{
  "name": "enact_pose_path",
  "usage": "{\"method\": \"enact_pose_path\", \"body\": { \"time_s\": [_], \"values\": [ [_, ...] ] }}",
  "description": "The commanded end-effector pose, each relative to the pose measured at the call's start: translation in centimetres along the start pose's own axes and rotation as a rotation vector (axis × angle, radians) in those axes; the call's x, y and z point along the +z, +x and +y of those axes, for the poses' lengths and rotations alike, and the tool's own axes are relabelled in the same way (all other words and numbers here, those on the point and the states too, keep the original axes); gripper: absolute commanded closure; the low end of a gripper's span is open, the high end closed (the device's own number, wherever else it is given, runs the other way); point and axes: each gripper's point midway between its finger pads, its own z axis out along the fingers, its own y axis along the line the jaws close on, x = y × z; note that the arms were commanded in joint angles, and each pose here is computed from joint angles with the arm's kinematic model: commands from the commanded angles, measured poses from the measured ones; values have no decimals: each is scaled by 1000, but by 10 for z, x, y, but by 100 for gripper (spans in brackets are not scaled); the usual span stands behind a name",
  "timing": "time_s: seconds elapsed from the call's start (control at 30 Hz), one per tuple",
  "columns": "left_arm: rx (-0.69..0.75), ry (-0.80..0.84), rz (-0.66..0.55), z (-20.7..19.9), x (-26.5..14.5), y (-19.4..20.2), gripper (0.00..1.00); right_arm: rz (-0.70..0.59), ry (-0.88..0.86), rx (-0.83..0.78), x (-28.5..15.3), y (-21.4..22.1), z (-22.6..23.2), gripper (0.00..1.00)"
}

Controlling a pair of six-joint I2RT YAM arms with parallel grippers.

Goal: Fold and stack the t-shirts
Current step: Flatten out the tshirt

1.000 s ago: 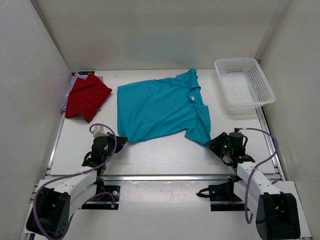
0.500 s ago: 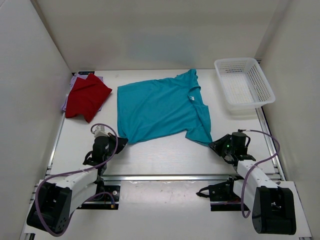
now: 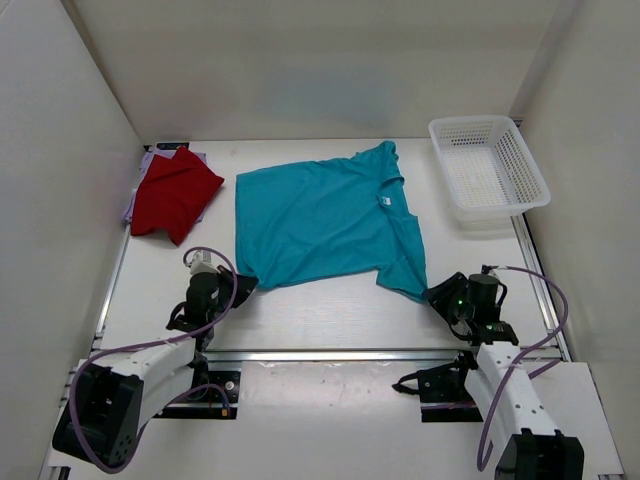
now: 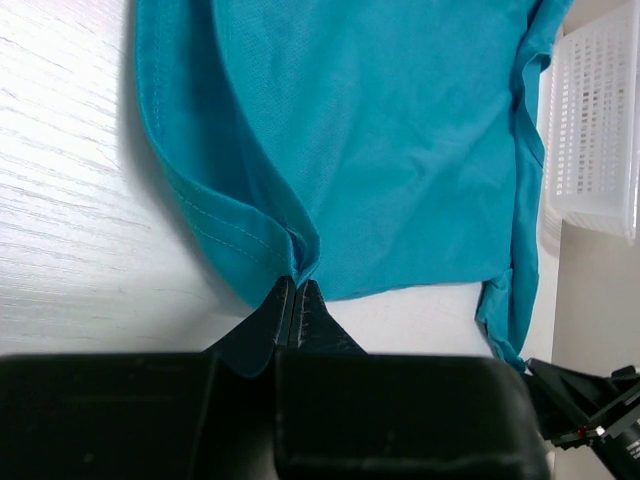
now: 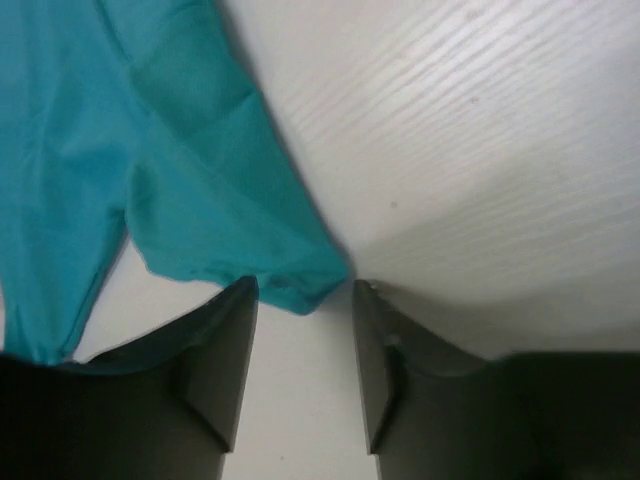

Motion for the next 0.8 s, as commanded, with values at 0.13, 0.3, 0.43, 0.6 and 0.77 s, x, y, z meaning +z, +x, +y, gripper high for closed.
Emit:
{"method": "enact_pose_path", "body": {
  "time_s": [0.13, 0.3, 0.43, 0.6, 0.77],
  "values": [
    [8, 31, 23, -6, -4, 7, 100, 12, -39, -24, -6, 2, 7, 47],
    [12, 57, 20, -15, -4, 5, 100, 12, -13, 50, 3, 5, -3, 54],
    [14, 67, 22, -19, -4, 5, 100, 16, -40, 92, 10, 4, 4, 61],
    [3, 65, 35, -17, -4, 11, 100, 11, -5, 116, 12, -2, 3, 64],
    [7, 72, 34, -18, -4, 11, 100, 51, 16, 147, 14, 8, -8, 73]
  ]
}}
